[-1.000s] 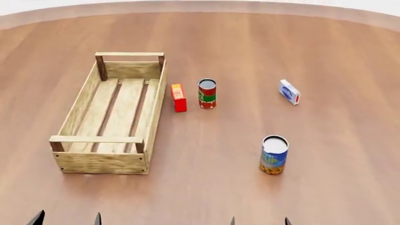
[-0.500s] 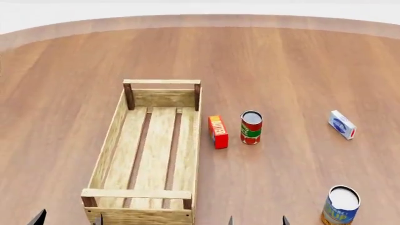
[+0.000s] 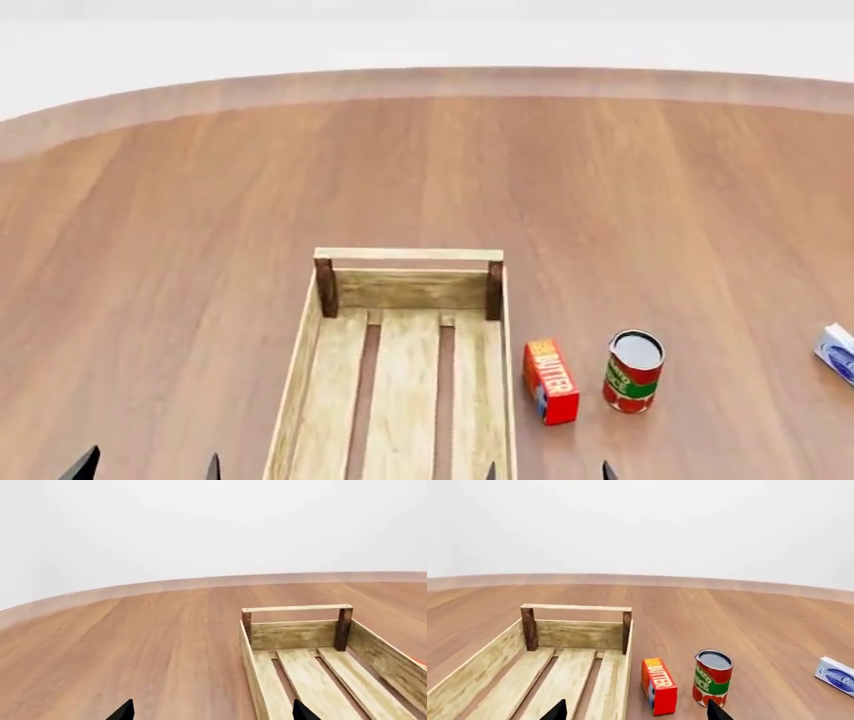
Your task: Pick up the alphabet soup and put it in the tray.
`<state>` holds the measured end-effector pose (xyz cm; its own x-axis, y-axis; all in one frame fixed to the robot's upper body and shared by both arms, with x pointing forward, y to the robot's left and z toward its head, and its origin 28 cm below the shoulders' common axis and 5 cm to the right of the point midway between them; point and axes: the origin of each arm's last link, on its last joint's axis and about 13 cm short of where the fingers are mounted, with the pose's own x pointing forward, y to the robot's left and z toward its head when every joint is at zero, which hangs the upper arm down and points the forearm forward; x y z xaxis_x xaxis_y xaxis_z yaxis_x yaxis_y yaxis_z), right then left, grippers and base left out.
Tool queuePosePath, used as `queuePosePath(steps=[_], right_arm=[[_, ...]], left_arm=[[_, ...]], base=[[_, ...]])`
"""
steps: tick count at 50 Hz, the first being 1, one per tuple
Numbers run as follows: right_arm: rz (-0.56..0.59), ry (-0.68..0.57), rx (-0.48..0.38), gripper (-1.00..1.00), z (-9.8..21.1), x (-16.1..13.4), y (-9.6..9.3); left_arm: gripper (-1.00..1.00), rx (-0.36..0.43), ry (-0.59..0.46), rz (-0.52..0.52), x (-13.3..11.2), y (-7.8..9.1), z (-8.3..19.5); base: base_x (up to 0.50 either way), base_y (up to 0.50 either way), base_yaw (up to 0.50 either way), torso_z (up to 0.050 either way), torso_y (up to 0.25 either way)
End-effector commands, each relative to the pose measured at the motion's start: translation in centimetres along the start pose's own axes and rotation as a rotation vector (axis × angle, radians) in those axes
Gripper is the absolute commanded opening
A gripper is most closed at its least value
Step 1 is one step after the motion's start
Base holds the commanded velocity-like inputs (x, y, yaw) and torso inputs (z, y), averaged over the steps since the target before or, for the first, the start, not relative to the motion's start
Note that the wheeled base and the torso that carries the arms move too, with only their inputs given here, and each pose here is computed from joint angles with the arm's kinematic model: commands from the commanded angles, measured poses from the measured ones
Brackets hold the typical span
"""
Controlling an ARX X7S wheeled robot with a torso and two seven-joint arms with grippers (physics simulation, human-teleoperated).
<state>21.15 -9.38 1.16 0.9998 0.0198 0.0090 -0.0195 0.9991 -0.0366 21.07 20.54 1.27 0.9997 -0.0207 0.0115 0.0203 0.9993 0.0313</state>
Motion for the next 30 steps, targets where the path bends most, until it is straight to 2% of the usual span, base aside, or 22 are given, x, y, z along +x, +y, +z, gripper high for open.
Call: queuePosePath(steps=[1, 14, 18, 21, 30], right_arm=[[-0.005, 0.001, 0.001, 1.0, 0.0, 0.0, -0.1], [-0.006, 0.001, 0.01, 1.0, 0.0, 0.0, -0.1], [-0.013, 0.007, 0.018, 1.0, 0.0, 0.0, -0.1], [-0.074, 0.036, 0.045, 1.0, 0.4, -0.2, -0.5], [-0.212, 0.138, 0.169, 1.0, 1.7, -2.2, -2.4]], left_arm=[[1.0, -0.002, 0.0, -0.003, 0.0, -0.1, 0.0], [1.0, -0.004, 0.001, -0.004, 0.0, 0.0, 0.0], [1.0, -0.005, 0.001, -0.004, 0.0, 0.0, 0.0], [1.0, -0.007, 0.003, 0.0, -0.1, 0.0, 0.0], [1.0, -0.016, 0.005, 0.006, -0.2, 0.1, 0.0]], base=[[0.5, 0.03, 0.0, 0.0, 0.0], [0.5, 0.0, 0.0, 0.0, 0.001], [0.05, 0.0, 0.0, 0.0, 0.0], [0.0, 0.0, 0.0, 0.0, 0.0], [0.0, 0.0, 0.0, 0.0, 0.0]])
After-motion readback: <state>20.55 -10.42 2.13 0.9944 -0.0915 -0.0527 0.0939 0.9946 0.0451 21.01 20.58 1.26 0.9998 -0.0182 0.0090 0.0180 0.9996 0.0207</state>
